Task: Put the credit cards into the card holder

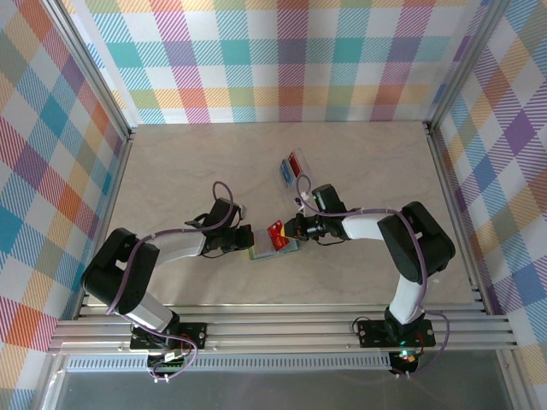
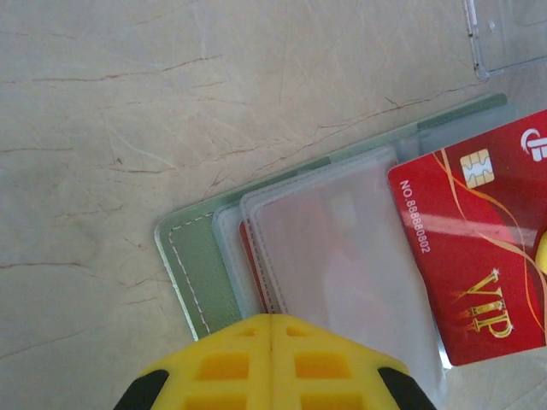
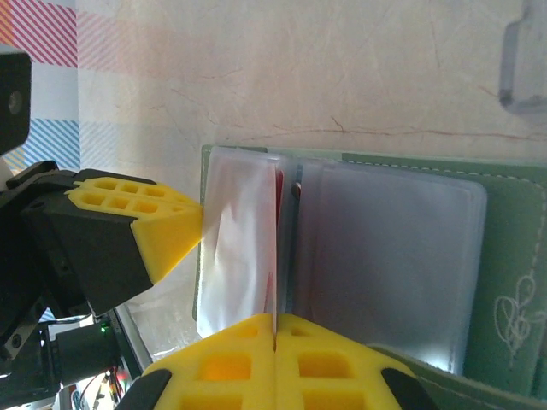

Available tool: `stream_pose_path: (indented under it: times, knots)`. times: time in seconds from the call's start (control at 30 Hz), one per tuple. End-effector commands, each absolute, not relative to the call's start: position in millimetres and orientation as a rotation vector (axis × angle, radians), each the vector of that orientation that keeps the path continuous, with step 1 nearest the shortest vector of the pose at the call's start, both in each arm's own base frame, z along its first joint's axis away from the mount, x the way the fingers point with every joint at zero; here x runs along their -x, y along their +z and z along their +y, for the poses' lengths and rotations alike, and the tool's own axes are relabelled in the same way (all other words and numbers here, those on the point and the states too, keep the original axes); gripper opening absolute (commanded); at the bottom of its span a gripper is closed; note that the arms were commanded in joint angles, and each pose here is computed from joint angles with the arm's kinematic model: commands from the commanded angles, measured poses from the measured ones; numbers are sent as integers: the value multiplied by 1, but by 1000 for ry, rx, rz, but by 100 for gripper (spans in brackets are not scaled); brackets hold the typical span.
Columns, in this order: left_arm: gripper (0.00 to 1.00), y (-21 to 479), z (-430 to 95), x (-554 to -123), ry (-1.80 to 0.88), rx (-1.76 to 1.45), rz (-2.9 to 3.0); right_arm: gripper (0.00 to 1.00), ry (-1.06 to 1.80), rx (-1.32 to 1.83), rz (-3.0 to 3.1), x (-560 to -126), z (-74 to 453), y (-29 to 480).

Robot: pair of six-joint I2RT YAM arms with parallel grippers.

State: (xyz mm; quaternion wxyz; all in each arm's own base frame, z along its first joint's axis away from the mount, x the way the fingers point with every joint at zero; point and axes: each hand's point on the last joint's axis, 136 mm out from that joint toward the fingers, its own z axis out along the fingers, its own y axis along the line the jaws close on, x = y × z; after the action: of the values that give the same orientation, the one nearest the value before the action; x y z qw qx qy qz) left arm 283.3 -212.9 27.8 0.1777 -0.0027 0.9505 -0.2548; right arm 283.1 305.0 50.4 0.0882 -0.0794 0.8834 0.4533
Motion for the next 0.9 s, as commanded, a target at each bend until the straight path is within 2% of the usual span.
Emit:
stream_pose_path:
  times: [0.0,0.37,0.87]
  knots:
    - [4,9,-204,-271,-643,16,2778,0,1325,238,2643,-280,304,56]
    - [4,10,-204,-271,-645,13,2777,0,1257,192,2627,-274,291,67]
    - [4,11,-204,-271,-648,14,2776,0,1316,224,2694,-264,303,50]
